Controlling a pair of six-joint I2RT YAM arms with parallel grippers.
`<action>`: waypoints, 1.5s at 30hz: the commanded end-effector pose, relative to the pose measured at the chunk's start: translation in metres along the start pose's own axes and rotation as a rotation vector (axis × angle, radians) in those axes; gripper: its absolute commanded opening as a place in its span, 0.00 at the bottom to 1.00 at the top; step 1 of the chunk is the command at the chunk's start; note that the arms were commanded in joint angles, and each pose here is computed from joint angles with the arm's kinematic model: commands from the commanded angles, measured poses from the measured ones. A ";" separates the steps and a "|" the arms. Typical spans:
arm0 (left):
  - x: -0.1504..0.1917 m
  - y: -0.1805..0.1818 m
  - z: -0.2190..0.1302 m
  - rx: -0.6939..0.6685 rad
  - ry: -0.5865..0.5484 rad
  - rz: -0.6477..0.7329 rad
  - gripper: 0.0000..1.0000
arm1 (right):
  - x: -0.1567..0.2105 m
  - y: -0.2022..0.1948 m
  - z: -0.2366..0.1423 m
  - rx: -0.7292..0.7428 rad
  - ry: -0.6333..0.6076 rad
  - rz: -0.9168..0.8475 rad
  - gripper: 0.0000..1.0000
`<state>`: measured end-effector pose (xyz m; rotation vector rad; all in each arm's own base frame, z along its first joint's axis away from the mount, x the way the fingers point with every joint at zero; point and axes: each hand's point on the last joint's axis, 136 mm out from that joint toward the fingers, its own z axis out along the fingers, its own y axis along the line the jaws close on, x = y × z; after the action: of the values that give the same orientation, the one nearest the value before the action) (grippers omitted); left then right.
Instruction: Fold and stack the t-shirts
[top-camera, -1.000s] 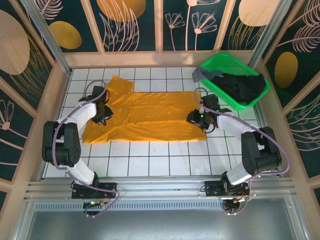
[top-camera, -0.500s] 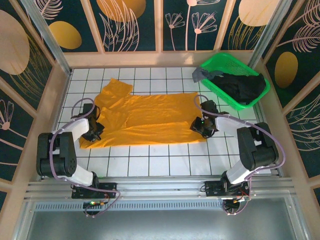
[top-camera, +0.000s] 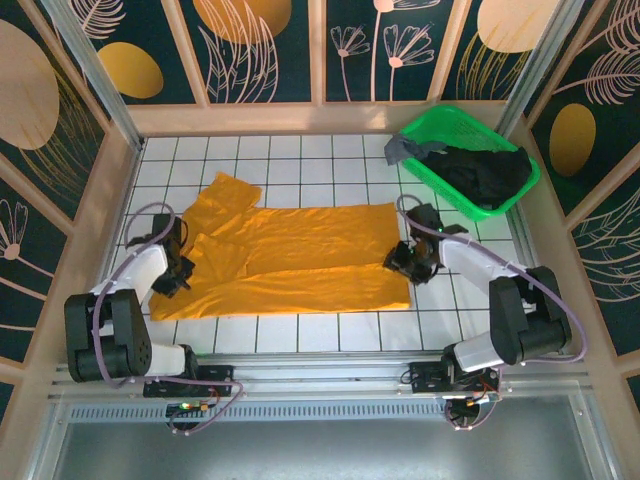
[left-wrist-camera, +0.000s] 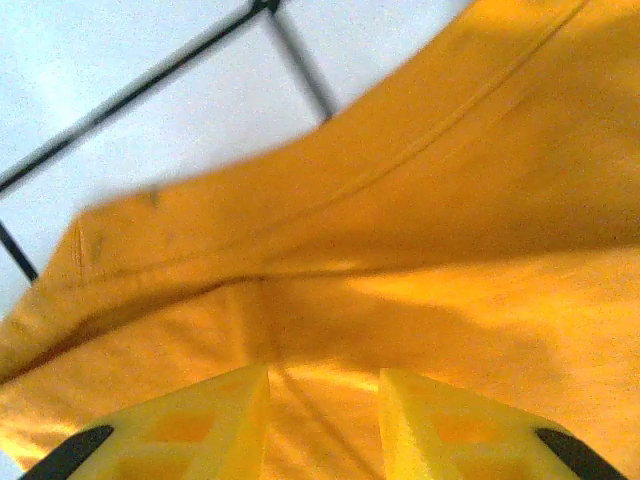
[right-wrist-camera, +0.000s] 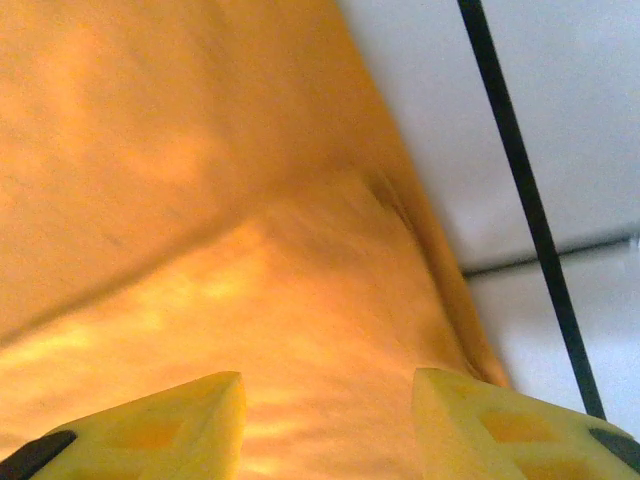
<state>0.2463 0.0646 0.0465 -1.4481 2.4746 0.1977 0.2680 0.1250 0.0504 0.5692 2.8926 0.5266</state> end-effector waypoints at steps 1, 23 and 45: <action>-0.046 -0.036 -0.026 0.052 -0.103 -0.031 0.39 | -0.065 0.033 -0.020 -0.019 -0.178 -0.074 0.48; -0.114 -0.269 0.007 0.474 -0.036 0.274 0.51 | -0.204 0.064 0.064 0.114 -0.320 -0.195 0.35; -0.142 -0.326 0.033 0.446 -0.243 0.423 0.60 | -0.194 0.067 0.064 0.143 -0.280 -0.268 0.00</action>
<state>0.5815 0.0274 0.0535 -0.7461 2.4487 -0.1486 0.4865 0.1227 0.0247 0.2738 2.6672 0.1893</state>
